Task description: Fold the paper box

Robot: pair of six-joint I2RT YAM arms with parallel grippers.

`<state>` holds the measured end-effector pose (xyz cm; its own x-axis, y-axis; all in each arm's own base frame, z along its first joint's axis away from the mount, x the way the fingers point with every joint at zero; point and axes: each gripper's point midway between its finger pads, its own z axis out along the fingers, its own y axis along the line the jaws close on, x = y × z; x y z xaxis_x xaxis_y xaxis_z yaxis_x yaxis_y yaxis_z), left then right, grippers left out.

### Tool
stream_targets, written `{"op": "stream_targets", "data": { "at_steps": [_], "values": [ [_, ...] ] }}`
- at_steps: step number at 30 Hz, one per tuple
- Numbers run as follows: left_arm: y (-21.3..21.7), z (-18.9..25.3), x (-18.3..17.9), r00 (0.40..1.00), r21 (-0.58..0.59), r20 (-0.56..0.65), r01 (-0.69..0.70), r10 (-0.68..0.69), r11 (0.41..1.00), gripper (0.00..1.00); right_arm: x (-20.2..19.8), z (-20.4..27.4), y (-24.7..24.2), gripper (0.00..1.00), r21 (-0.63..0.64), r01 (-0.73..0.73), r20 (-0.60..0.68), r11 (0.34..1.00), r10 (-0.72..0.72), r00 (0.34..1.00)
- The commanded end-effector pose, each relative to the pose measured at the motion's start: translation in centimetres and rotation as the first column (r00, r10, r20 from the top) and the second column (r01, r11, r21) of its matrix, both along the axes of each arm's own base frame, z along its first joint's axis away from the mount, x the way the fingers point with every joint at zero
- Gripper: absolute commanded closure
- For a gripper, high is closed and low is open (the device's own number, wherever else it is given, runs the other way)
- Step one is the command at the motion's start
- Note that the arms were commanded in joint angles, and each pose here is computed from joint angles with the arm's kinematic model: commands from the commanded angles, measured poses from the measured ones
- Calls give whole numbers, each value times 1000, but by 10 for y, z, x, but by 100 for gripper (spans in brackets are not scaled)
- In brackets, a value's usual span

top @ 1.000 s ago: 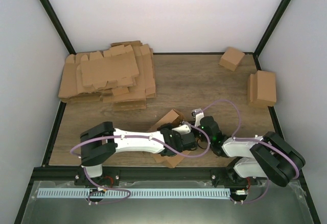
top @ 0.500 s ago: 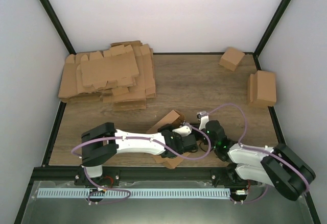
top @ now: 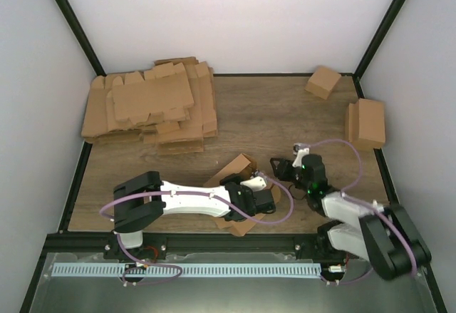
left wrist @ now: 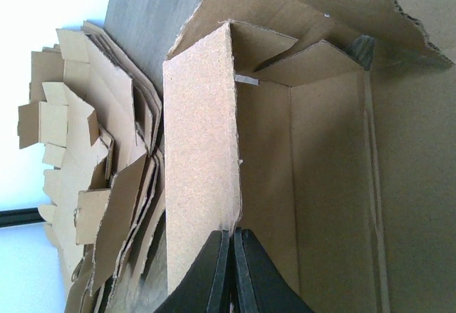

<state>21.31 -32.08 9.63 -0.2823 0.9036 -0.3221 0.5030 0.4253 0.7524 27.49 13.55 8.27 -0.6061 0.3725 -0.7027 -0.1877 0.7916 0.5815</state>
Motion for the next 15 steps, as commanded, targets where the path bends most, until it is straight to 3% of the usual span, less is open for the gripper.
{"op": "stream_targets", "data": {
  "at_steps": [1, 5, 9, 15],
  "values": [
    [1, -5, -2, 1000, 9, -11, 7, -7, 1000, 96, 21, -13, 26, 59, -4, -127, -115, 992, 126, 985],
    [1, -5, -2, 1000, 3, -13, 7, -7, 1000, 96, 22, -22, 52, 67, 42, -270, -123, 962, 274, 954],
    [-1, -5, -2, 1000, 2, -12, 9, -9, 1000, 96, 8, -15, 69, 67, 110, -384, -37, 917, 390, 920],
    [-2, -3, -2, 1000, -10, -9, 12, -13, 1000, 96, -8, -10, 88, 65, 79, -484, 42, 872, 482, 875]
  ]
}}
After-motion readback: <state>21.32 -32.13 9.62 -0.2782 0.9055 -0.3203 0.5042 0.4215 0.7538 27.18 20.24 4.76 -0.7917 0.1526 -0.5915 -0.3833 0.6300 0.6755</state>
